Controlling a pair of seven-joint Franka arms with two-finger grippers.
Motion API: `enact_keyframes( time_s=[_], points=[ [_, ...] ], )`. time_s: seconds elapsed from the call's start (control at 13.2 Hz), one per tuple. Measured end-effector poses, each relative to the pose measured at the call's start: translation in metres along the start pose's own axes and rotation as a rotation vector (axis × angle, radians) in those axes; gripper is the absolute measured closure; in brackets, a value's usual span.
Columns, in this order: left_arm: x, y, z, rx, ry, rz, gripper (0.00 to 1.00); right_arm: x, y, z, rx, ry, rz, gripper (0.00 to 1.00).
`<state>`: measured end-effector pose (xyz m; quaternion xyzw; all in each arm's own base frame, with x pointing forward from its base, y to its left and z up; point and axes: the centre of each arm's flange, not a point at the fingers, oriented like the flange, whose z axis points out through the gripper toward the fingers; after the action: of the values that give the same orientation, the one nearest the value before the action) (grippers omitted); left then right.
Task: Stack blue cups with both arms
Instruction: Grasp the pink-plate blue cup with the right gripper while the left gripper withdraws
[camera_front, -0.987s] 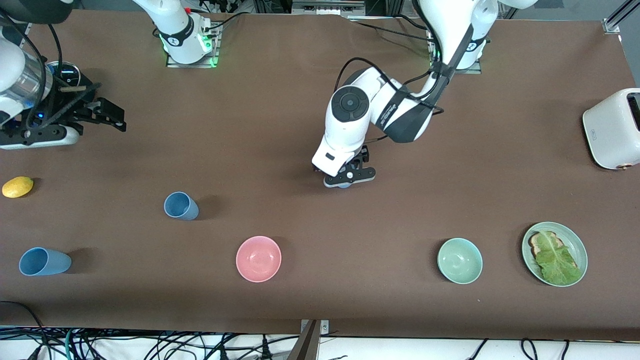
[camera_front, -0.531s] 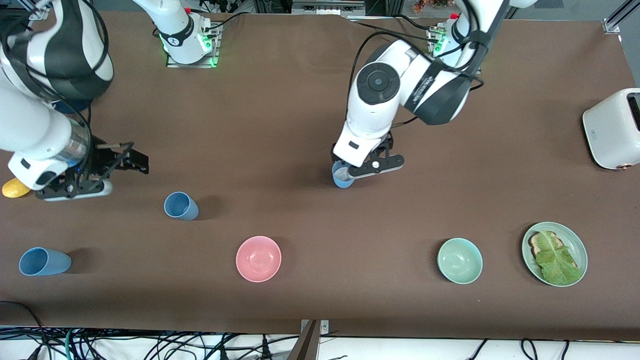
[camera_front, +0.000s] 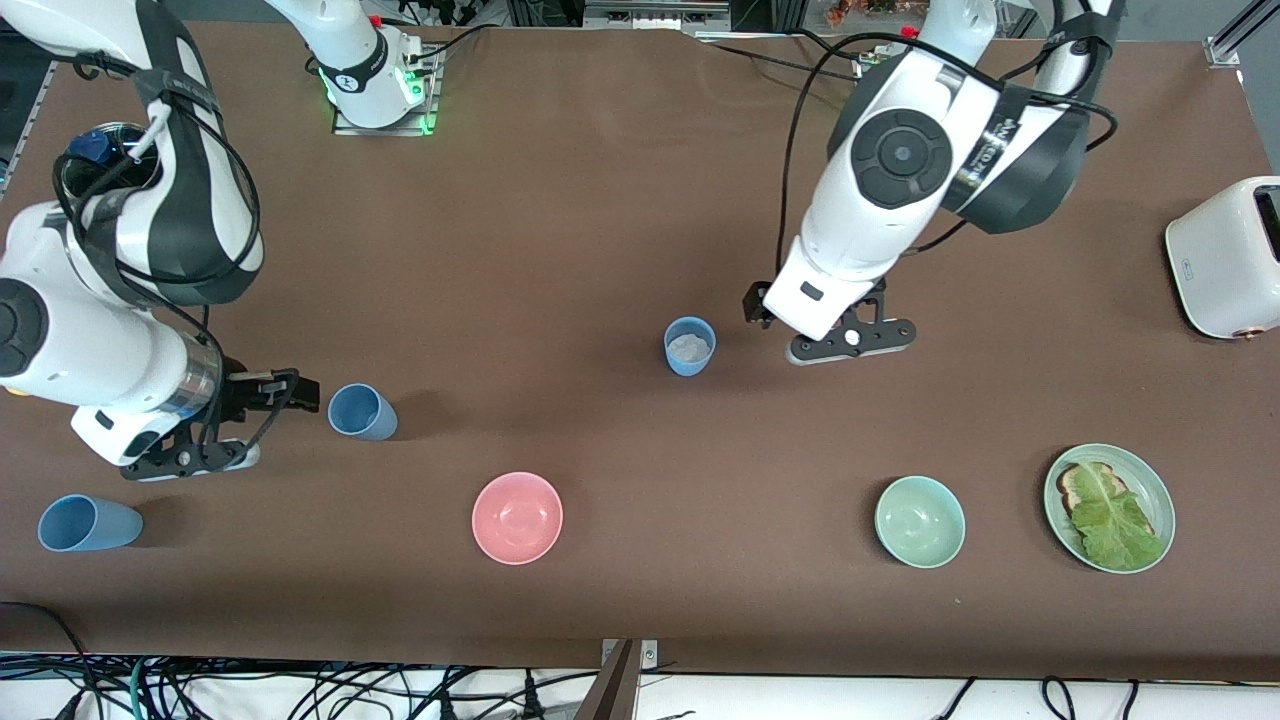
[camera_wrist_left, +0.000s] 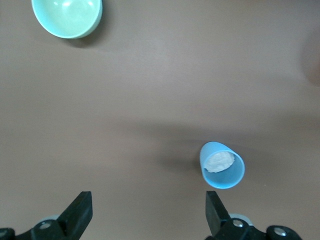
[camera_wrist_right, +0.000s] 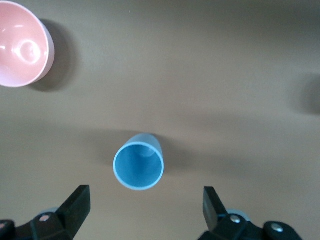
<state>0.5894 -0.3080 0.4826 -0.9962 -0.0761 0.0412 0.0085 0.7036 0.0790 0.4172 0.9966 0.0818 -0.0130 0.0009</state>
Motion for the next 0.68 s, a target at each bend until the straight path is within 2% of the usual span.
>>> enact_keyframes(
  time_s=[0.3,0.46,0.68],
  points=[
    [0.023,-0.051,-0.013,0.002,-0.014,0.080,0.00,0.009,0.005,0.047,-0.003,0.021,-0.004,0.01],
    [0.034,-0.076,-0.019,-0.001,-0.016,0.112,0.00,0.004,0.005,0.079,-0.001,0.014,-0.006,0.04],
    [0.045,-0.105,-0.026,-0.006,-0.016,0.149,0.00,-0.008,0.003,0.105,0.000,-0.010,-0.008,0.19]
  ],
)
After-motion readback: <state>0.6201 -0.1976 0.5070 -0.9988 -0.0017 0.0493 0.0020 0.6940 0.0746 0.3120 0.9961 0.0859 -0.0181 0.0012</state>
